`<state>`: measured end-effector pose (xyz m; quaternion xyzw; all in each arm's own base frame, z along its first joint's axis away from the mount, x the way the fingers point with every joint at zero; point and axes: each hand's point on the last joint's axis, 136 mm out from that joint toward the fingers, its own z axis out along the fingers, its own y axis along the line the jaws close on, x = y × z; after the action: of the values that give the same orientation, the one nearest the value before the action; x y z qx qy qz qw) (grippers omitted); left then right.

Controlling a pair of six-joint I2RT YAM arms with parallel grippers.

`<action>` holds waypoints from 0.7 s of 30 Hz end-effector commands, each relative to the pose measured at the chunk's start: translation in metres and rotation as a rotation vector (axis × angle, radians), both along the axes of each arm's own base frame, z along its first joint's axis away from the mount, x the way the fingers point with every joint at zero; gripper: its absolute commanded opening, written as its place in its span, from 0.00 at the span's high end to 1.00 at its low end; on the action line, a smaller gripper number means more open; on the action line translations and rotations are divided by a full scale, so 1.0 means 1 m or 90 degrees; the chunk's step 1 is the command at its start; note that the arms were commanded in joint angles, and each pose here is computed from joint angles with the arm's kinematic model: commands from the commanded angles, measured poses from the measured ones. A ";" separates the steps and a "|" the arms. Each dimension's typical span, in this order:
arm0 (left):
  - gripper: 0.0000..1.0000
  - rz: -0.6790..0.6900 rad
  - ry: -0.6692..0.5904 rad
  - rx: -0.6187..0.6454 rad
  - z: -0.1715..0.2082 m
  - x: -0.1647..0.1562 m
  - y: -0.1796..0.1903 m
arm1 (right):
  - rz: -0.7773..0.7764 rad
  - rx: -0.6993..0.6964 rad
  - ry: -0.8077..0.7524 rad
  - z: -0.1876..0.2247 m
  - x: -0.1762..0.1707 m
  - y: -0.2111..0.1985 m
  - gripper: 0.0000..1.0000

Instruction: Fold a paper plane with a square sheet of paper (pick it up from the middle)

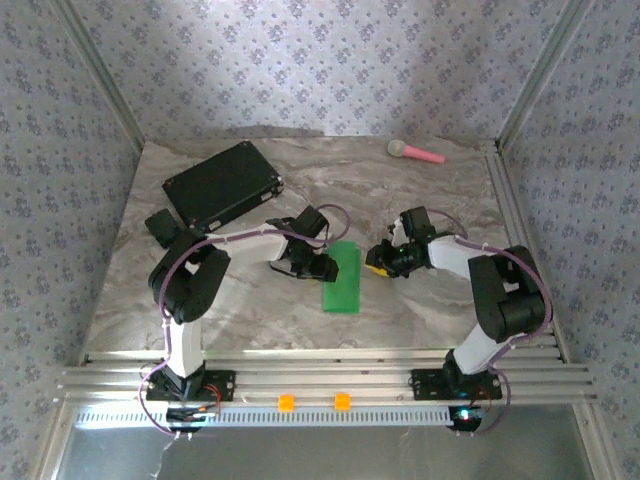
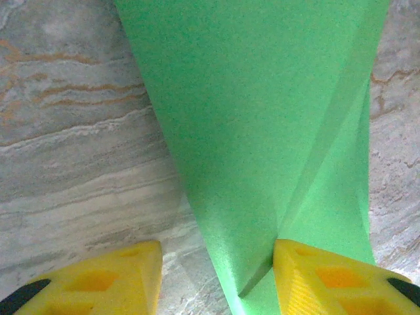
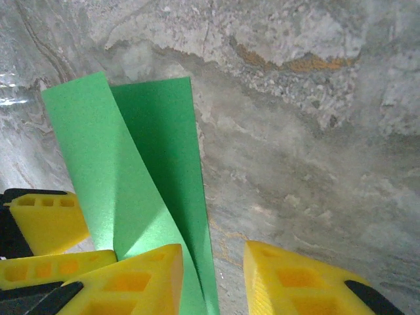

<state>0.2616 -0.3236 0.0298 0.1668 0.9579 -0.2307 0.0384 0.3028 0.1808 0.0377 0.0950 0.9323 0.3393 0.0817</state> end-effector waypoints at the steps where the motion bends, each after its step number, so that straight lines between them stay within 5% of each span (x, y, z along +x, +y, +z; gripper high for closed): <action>1: 0.51 -0.049 0.030 -0.004 -0.005 -0.008 -0.006 | -0.014 0.001 0.006 0.000 -0.002 -0.001 0.68; 21: 0.45 -0.064 0.050 0.064 -0.027 -0.006 -0.004 | 0.003 0.008 -0.020 0.006 -0.001 0.014 0.72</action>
<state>0.2625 -0.3261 0.0269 0.1960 0.9581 -0.2088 -0.0025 0.3016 0.1887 0.0376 0.0937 0.9305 0.3440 0.0839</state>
